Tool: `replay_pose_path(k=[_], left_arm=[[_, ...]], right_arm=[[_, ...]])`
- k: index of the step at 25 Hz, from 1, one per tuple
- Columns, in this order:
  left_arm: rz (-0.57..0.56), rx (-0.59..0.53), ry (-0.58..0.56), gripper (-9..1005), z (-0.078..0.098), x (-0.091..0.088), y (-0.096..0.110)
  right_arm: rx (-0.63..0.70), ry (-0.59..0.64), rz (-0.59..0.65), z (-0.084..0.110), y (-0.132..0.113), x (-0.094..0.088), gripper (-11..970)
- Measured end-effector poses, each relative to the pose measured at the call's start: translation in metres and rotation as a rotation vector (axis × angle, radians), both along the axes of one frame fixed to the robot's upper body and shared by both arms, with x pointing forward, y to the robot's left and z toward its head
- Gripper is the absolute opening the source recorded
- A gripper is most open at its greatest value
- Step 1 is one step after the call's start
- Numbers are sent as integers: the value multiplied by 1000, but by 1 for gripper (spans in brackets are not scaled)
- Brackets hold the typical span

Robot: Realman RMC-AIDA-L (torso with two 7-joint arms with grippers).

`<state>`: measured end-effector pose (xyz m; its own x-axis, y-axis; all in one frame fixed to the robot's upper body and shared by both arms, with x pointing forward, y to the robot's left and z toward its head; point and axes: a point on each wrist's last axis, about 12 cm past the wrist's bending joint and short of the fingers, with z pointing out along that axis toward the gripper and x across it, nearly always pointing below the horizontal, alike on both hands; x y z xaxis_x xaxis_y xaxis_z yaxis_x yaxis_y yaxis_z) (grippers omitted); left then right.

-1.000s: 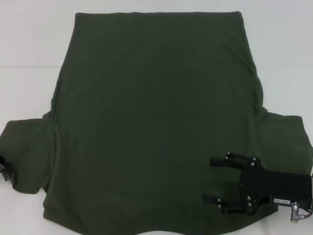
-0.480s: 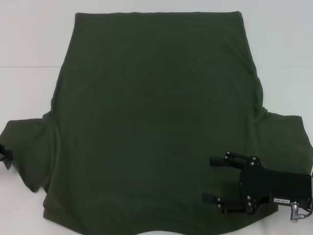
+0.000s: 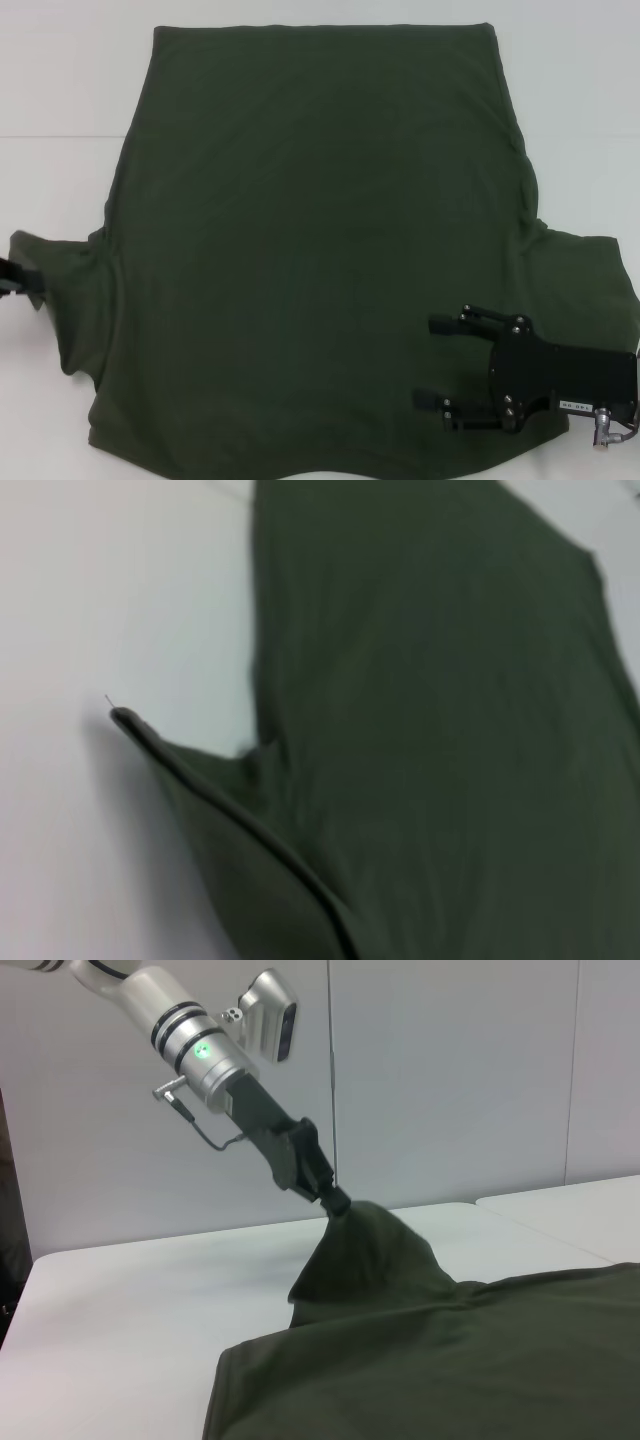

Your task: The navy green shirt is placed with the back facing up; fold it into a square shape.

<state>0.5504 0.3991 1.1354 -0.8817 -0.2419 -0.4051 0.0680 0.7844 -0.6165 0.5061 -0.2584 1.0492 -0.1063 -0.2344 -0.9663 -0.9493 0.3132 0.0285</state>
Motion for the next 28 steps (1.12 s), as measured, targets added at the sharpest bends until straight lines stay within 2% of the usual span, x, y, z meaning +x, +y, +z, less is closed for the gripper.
replay_pose_path(k=[8,10,20,24,28], left_arm=[[-27,-27,-72,8,15,10,-7],[-43,-20,-98,10,24,18,-11],[-68,9,-149,21,47,31,-13],[-85,9,-148,25,50,33,-16],[-116,-5,-135,29,46,33,-25]], right_arm=[[1,0,0,0,0,0,912],[1,0,0,0,0,0,912],[3,2,5,0,1,-1,912],[5,3,6,0,1,-1,912],[5,6,3,-1,0,-3,912]])
